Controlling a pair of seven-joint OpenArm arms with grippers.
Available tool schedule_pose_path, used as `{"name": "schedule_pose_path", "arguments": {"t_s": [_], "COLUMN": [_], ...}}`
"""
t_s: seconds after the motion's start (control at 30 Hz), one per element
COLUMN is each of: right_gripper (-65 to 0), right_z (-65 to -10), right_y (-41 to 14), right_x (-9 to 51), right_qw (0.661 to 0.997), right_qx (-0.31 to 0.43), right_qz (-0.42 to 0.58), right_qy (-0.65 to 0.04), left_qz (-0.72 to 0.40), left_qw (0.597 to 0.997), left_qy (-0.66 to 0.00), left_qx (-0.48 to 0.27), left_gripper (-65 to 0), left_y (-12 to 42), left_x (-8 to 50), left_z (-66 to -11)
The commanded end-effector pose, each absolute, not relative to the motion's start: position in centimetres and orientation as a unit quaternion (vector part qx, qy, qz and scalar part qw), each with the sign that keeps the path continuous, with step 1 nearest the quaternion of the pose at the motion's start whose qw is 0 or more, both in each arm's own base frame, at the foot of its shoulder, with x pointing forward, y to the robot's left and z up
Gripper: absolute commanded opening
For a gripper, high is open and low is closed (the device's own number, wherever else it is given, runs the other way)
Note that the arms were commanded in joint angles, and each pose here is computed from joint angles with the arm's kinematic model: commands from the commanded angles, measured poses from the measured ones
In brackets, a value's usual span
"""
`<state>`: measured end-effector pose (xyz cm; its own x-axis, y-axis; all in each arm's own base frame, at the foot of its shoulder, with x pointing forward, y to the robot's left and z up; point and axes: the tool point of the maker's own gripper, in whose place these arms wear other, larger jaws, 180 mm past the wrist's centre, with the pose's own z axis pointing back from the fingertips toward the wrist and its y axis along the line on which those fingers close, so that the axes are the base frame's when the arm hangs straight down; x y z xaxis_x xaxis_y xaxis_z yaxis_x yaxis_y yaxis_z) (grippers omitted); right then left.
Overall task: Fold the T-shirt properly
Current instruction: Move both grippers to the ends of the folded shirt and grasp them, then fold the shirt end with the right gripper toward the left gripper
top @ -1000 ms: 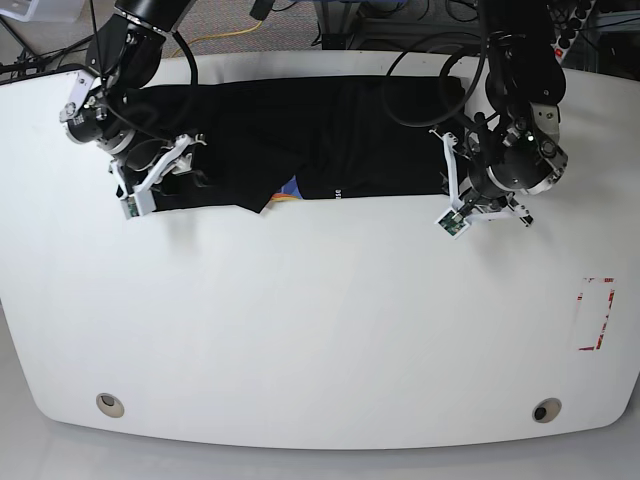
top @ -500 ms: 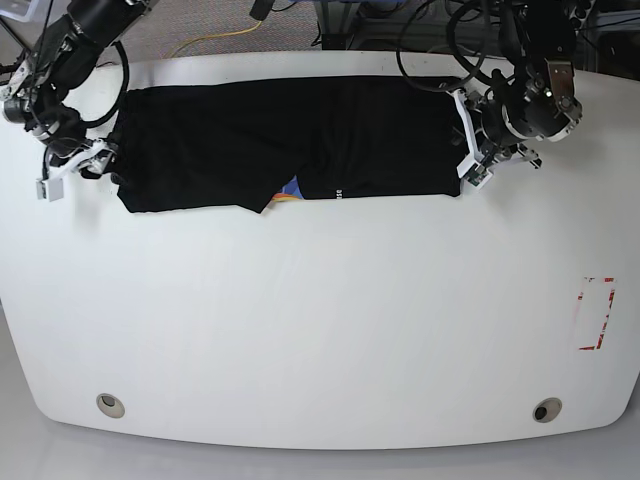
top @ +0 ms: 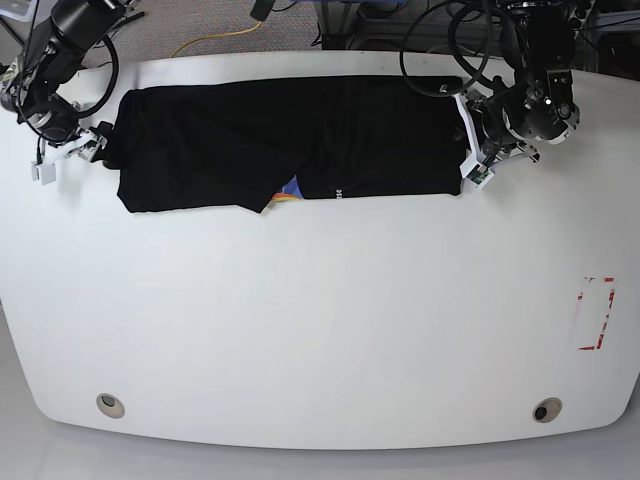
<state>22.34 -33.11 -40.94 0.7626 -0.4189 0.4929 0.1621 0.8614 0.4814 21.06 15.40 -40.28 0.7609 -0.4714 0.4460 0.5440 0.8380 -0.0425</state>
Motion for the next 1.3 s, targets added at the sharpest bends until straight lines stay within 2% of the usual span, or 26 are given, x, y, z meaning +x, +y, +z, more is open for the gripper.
{"name": "schedule_pose_path", "arguments": {"t_s": [0.0,0.13,0.37,0.47,0.57,0.63,0.7,0.73,1.03,1.27], "right_gripper": [-18.2,-18.2,-18.4,-20.1,-33.0,-49.3,-61.4,-65.0,-65.0,-65.0], "right_z": [-40.8,-41.4,-41.1,-41.2,-41.3,-41.2,-41.1,-41.0,-36.4,-34.8], "right_y": [-32.5,-30.1,-25.8,-24.8,-24.6,-24.7,-24.8,-24.8,-25.3,-23.9], "right_x": [22.3,22.3,23.2,23.3,23.4,23.3,23.4,23.4,23.8,23.1], "right_qw": [0.911,0.907,0.914,0.91,0.91,0.909,0.908,0.908,0.91,0.914], "right_qx": [0.216,0.233,0.248,0.258,0.26,0.259,0.26,0.259,0.198,0.18], "right_qz": [-0.158,-0.155,-0.095,-0.098,-0.097,-0.099,-0.098,-0.097,-0.034,0.0], "right_qy": [-0.314,-0.314,-0.307,-0.309,-0.309,-0.311,-0.313,-0.314,-0.363,-0.365], "left_qz": [-0.272,-0.271,-0.273,-0.273,-0.273,-0.276,-0.276,-0.274,-0.263,-0.245], "left_qw": [0.933,0.933,0.94,0.938,0.936,0.936,0.936,0.936,0.936,0.938], "left_qy": [-0.222,-0.219,-0.197,-0.206,-0.218,-0.216,-0.216,-0.217,-0.227,-0.227], "left_qx": [-0.085,-0.086,-0.053,-0.05,-0.048,-0.039,-0.037,-0.043,-0.063,-0.096], "left_gripper": [-51.7,-51.7,-51.7,-51.7,-51.7,-51.7,-51.7,-51.7,-51.7,-51.7], "left_y": [15.5,15.6,17.0,16.9,16.8,17.0,16.9,16.5,15.1,13.0], "left_x": [21.5,21.4,21.0,21.3,21.8,21.8,21.9,21.9,22.9,23.6], "left_z": [-40.0,-40.2,-40.9,-40.8,-40.7,-40.7,-40.8,-40.8,-41.0,-41.9]}}
